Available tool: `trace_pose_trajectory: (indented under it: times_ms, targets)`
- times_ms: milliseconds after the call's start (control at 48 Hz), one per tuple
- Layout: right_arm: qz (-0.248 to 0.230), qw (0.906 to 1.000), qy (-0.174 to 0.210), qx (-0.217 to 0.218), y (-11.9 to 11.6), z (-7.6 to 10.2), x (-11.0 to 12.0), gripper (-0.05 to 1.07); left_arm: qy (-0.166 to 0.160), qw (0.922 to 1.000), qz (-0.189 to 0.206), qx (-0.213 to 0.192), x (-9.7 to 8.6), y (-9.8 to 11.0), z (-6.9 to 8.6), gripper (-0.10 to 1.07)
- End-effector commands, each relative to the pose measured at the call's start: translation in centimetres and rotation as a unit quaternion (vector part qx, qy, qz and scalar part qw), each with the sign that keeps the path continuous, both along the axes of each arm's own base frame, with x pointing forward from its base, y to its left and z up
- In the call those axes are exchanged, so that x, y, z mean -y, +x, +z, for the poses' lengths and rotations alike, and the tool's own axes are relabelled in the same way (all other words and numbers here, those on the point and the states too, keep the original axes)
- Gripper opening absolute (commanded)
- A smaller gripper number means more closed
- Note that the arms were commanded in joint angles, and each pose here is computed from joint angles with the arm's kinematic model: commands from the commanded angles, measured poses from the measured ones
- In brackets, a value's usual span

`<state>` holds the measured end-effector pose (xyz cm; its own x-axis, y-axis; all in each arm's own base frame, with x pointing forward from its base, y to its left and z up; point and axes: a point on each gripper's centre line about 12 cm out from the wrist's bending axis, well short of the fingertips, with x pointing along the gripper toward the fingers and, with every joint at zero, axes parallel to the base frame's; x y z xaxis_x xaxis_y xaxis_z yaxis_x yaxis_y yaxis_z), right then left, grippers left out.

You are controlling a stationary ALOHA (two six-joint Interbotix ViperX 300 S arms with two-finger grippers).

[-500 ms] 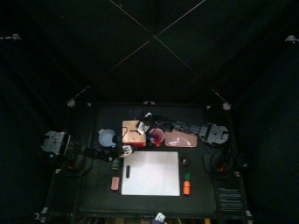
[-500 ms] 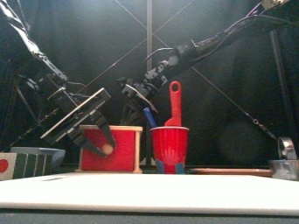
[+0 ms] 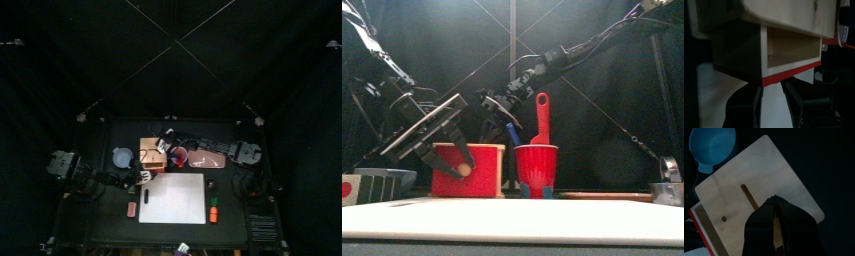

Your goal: Open drawer

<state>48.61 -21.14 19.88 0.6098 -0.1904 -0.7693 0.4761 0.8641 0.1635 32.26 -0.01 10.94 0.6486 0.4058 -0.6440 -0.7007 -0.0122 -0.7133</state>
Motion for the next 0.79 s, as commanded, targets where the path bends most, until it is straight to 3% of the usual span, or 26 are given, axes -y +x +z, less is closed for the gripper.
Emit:
trace_pose_trajectory:
  times_ms: [0,458,771]
  targets:
    - [0.001,1.0,0.001,0.0,-0.1,0.4,-0.1,0.02,-0.001,0.9998,-0.008,0.018,0.8,0.7,1.1,0.66]
    - [0.001,1.0,0.003,-0.002,-0.1,0.3,-0.1,0.02,-0.011,0.9996,-0.016,0.018,2.8,0.4,1.0,0.66]
    - [0.0,1.0,0.004,-0.003,-0.2,0.3,-0.1,0.02,-0.009,0.9996,-0.017,0.018,3.0,0.3,1.0,0.66]
